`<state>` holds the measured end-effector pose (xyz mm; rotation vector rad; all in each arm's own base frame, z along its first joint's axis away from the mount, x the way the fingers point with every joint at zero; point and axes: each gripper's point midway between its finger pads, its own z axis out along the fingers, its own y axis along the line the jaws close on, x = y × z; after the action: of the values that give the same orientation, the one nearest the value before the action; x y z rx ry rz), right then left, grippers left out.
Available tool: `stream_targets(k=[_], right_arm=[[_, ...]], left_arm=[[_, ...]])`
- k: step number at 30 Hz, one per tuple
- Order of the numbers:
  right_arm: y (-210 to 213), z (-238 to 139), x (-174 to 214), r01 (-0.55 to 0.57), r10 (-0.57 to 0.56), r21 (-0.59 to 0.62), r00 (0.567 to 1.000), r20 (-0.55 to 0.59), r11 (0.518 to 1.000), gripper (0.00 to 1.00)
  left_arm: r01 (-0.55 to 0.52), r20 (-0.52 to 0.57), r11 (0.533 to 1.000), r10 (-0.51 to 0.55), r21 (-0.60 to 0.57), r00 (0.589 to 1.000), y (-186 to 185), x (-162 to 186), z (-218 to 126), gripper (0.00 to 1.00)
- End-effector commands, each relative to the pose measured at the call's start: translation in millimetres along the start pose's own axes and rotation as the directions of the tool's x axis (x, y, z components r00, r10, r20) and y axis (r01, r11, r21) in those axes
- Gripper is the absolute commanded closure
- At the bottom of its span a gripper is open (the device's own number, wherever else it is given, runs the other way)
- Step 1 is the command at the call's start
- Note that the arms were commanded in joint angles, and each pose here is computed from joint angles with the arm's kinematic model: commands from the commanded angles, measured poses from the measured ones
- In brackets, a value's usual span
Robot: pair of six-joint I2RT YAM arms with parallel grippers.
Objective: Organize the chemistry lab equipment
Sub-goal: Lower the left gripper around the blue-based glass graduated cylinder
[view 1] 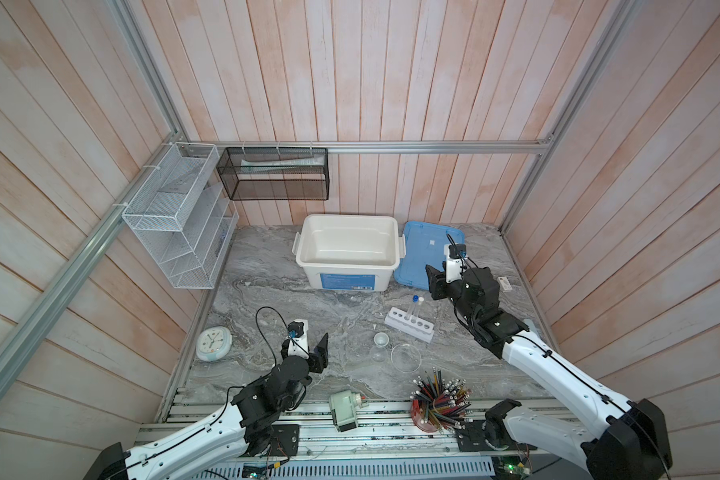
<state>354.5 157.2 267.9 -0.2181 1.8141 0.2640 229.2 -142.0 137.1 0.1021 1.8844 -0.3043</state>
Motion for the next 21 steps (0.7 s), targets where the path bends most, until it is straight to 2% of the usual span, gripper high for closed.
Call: stream_targets(k=[1, 12, 21], right_arm=[[-0.4, 2.4, 3.3, -0.017, 0.017, -0.006, 1.0, 0.001, 1.0, 0.5], [-4.7, -1.4, 8.0, -0.031, 0.031, 0.003, 1.0, 0.004, 1.0, 0.57], [-5.1, -3.3, 10.1, -0.04, 0.04, 0.002, 0.999, 0.004, 0.999, 0.62]], left_arm=[[0.019, 0.018, 1.0, -0.019, -0.012, 1.0, 0.9, 3.3, 4.1, 0.31], [0.025, 0.032, 1.0, -0.025, -0.006, 0.999, 0.8, 9.3, 7.4, 0.44], [0.003, 0.031, 1.0, -0.004, 0.014, 1.0, -5.5, 12.6, 12.8, 0.59]])
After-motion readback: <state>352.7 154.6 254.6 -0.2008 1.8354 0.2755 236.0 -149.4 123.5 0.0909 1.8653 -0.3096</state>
